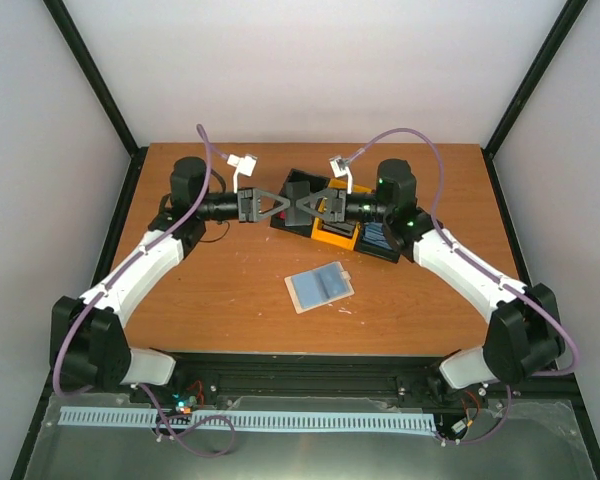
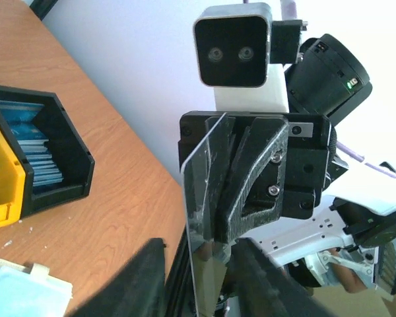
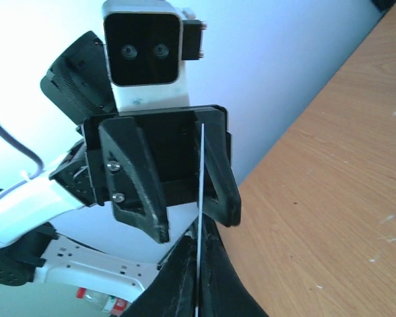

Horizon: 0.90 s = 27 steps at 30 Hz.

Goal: Put the credit cards into the card holder
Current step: Insert the credit card into the card holder.

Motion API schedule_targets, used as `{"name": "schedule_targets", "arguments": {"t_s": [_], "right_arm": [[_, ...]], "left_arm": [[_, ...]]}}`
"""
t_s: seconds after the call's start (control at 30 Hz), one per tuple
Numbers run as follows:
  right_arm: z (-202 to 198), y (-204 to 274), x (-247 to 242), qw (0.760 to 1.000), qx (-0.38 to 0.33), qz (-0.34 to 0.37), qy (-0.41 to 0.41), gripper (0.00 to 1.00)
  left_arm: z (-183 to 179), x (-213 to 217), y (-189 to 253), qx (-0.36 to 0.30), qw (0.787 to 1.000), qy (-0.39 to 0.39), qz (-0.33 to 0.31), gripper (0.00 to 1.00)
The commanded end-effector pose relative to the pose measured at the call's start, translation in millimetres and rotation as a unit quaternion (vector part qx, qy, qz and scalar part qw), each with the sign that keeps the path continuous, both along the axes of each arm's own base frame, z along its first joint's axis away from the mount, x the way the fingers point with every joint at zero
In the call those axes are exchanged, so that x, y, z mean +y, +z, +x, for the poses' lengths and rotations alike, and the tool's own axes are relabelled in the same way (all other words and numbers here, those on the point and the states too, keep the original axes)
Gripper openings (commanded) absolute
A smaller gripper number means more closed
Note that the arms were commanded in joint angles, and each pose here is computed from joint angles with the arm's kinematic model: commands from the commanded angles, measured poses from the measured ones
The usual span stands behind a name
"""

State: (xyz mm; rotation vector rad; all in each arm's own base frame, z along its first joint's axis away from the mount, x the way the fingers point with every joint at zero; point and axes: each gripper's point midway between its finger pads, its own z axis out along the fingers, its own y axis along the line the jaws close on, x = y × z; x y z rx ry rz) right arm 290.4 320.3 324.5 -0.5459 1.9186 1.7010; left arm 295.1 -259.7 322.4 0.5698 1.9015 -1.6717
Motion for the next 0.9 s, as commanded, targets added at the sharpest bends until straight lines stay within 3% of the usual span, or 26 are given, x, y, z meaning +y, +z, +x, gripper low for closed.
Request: {"name": "schedule_targets", "arguments": {"t_s": [0.0,0.1,0.27,0.43,0.67,0.87], "right_arm": [[-1.7,-5.1,-10.1,0.999,-0.008,-0.033,-0.034,0.03],[-2.0,-38.6,-21.4,0.993,0.009,-0.101,-0.054,0.03],[-18.2,-134.0,-55.5,0.964,0.088,-0.242,-0.059,0.03],[-32.0,-198.5,-76.5,0.943,0.148,-0.293,-0.052,0.03],[-33.9,-237.4,-69.7,0.937,0.188,-0.295,-0.015,0.03],[-21.5,-267.8,-74.6,0.924,0.199,-0.325,-0.009,0.03]], "left_arm": [[-2.2,2.2,-1.2,0.011,1.0,0.024,0.015,0.47],[10.8,10.8,-42.9,0.06,0.99,0.093,0.083,0.71],[-5.3,17.7,-133.0,0.144,0.957,0.147,0.207,0.77],[-35.2,21.9,-207.9,0.218,0.919,0.172,0.28,0.68],[-50.1,10.4,-249.9,0.298,0.89,0.171,0.299,0.47],[-46.2,14.5,-277.6,0.334,0.858,0.196,0.337,0.44]]}}
